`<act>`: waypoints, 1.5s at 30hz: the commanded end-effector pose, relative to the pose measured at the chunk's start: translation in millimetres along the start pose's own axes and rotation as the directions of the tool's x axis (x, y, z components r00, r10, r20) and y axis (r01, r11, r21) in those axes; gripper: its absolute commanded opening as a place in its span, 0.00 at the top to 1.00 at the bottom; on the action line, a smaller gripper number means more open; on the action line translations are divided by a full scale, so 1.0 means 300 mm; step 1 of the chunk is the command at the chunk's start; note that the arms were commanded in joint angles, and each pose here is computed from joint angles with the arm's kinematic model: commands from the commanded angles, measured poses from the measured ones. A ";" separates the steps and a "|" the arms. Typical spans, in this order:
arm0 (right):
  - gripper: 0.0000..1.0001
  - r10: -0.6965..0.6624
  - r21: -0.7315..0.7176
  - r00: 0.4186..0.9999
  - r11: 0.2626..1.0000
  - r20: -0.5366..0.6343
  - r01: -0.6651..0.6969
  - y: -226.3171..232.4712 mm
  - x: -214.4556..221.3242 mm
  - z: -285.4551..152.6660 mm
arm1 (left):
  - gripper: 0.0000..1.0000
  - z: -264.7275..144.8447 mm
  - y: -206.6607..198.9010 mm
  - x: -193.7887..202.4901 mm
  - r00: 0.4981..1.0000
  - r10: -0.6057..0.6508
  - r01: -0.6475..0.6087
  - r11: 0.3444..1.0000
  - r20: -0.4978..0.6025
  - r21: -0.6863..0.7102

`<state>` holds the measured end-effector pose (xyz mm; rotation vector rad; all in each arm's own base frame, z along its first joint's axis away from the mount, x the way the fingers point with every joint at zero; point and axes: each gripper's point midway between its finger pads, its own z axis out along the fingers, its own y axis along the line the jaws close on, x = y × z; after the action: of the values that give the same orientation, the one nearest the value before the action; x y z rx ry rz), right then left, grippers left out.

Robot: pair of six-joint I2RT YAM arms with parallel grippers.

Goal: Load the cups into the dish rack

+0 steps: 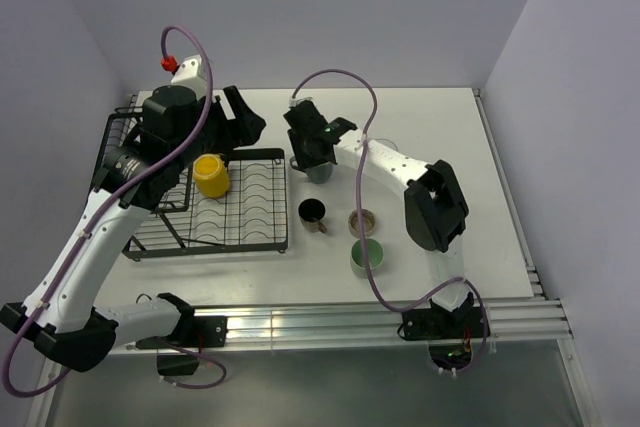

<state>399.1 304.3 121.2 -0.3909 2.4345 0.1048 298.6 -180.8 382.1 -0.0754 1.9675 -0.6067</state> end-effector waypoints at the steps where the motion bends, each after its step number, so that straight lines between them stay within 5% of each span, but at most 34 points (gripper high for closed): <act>1: 0.52 -0.038 -0.024 0.999 0.999 0.027 0.038 0.011 -0.022 -0.016 | 0.19 -0.006 -0.017 -0.021 1.000 0.011 -0.012 1.000 0.023 0.025; 17: 0.65 -0.109 -0.051 0.993 0.993 -0.035 0.107 0.028 0.023 0.036 | 0.19 0.018 -0.007 0.001 1.000 0.008 -0.008 1.000 0.007 0.014; 20: 0.74 -0.113 -0.058 0.993 0.992 -0.039 0.110 0.034 0.024 0.035 | 0.19 0.021 -0.006 0.005 1.000 0.007 -0.007 1.000 0.004 0.014; 24: 0.99 -0.096 -0.086 0.995 0.992 -0.036 0.093 0.040 0.014 0.020 | 0.19 0.023 -0.005 0.006 1.000 0.003 -0.004 1.000 0.004 0.013; 27: 1.00 -0.058 -0.130 0.998 0.990 -0.017 0.055 0.051 -0.010 -0.010 | 0.19 0.028 -0.003 0.009 1.000 0.000 0.000 1.000 0.004 0.011; 39: 1.00 0.197 -0.212 0.957 0.965 0.213 -0.151 -0.072 -0.276 -0.350 | 0.17 0.047 -0.042 0.014 0.999 -0.033 0.032 0.996 0.015 0.078; 45: 1.00 0.431 -0.452 0.847 0.851 0.311 -0.267 -0.195 -0.346 -0.631 | 0.14 0.086 -0.092 0.046 0.999 -0.046 0.047 0.984 -0.005 0.173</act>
<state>383.9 261.5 242.8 -0.1788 2.2997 0.5280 306.9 -202.3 356.8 -0.0539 1.9891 -0.6922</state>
